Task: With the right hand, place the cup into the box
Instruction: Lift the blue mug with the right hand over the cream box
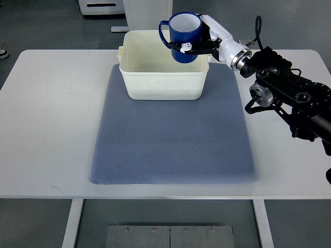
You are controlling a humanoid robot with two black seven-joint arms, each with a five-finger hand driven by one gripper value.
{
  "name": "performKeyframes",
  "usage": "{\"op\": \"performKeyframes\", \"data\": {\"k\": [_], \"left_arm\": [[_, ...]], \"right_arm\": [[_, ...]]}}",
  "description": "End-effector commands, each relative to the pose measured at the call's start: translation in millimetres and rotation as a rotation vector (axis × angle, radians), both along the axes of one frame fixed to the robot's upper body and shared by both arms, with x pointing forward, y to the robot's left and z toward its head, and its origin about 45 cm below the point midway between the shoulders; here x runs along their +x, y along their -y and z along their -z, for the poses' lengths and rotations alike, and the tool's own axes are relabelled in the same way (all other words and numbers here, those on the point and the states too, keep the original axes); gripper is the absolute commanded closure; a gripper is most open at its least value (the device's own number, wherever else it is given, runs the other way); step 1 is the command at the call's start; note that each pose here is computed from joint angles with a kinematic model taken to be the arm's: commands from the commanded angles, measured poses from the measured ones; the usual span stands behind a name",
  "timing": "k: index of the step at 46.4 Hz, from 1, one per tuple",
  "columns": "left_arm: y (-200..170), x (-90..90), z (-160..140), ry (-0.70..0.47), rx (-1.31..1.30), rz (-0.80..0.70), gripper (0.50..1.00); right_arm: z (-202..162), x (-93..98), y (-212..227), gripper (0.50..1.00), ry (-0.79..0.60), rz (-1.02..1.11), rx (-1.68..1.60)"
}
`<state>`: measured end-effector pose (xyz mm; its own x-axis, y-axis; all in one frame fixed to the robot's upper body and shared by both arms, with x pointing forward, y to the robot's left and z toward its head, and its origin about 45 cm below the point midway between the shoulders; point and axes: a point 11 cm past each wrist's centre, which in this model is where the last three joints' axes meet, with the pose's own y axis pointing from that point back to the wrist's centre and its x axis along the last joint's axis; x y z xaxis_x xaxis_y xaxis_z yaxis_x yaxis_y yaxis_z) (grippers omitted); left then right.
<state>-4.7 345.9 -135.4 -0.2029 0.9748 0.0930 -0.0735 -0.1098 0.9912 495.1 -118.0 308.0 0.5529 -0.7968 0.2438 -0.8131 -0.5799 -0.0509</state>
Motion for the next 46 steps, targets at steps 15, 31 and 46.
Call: {"op": "performKeyframes", "data": {"k": [15, 31, 46], "left_arm": [[0.0, -0.1, 0.0, -0.001, 0.0, 0.0, 0.5], [0.0, -0.1, 0.0, -0.001, 0.0, 0.0, 0.5], [0.1, -0.2, 0.0, -0.001, 0.0, 0.001, 0.5]], "right_arm": [[24.2, 6.7, -17.0, 1.0, -0.041, 0.137, -0.016], [41.1, 11.3, 5.6, 1.0, -0.071, 0.246, -0.015], [48.8, 7.9, 5.5, 1.0, -0.083, 0.242, -0.018]]}}
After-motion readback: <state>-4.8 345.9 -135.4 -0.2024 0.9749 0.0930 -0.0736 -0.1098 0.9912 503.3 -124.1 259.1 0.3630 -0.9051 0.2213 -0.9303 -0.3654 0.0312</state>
